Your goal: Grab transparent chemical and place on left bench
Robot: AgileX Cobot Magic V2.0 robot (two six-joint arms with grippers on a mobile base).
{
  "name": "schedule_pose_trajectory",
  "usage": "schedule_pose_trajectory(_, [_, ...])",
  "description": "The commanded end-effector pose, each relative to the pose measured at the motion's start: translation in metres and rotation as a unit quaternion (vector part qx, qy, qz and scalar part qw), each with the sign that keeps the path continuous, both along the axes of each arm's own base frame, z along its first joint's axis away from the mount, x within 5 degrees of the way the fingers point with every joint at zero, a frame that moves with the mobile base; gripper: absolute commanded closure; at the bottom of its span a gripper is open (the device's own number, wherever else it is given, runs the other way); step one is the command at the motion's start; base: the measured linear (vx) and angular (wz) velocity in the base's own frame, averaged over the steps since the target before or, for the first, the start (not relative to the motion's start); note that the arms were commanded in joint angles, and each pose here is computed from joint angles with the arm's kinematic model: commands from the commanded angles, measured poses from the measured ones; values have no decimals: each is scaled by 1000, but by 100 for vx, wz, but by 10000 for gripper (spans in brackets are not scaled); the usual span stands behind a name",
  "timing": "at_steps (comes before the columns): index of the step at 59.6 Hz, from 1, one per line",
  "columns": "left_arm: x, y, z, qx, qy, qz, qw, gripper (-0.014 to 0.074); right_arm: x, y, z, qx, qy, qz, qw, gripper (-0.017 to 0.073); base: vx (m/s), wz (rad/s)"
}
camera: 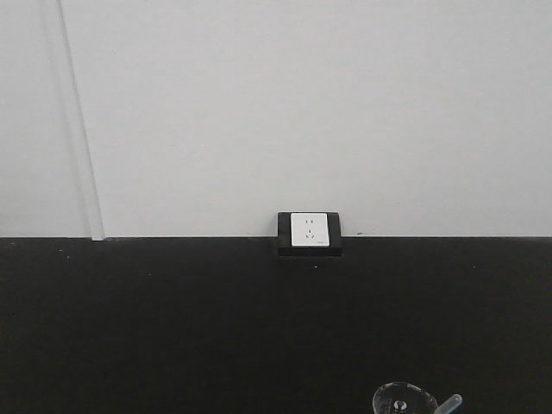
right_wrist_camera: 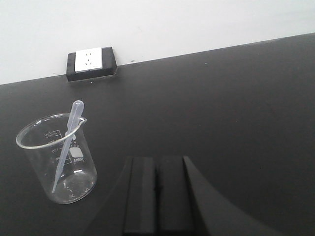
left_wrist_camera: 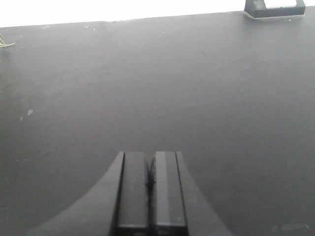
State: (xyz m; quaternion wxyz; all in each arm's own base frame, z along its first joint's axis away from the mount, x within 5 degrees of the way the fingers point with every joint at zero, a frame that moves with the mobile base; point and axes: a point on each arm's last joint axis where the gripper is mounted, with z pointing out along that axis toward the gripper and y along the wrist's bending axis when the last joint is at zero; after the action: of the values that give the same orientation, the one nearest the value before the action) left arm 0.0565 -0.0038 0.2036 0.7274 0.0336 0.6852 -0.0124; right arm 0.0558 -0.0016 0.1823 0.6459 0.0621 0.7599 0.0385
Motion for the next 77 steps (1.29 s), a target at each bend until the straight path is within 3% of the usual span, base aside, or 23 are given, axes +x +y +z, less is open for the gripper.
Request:
schedule_pose_trajectory(1, [-1,0,3,-7,-40,0,999,597,0,0,6,-6,-45,-1,999,566,0,0])
schedule_pose_trajectory(26, [-1,0,3,-7,-40,0,999,597,1,0,12,-7,-77,1,997,566,0,0])
schedule_pose_trajectory(38, [-1,0,3,-7,-40,0,999,597,-1,1,32,-9,-172,5,985,566,0,0])
schedule_pose_trajectory(47, [-1,0,3,-7,-40,0,999,597,-7,1,72,-22,-215,5,976,566,0,0])
schedule_pose_trajectory(60, [-1,0,3,-7,-40,0,999,597,15,1,144,-84,-196,5,977,566,0,0])
schedule_pose_trajectory(68, [-1,0,3,-7,-40,0,999,597,44,1,174,-80,-179,8,981,566,0,0])
schedule_pose_trajectory(77, [-1,0,3,-7,-40,0,999,597,71,1,185,-77,-154,11,985,566,0,0])
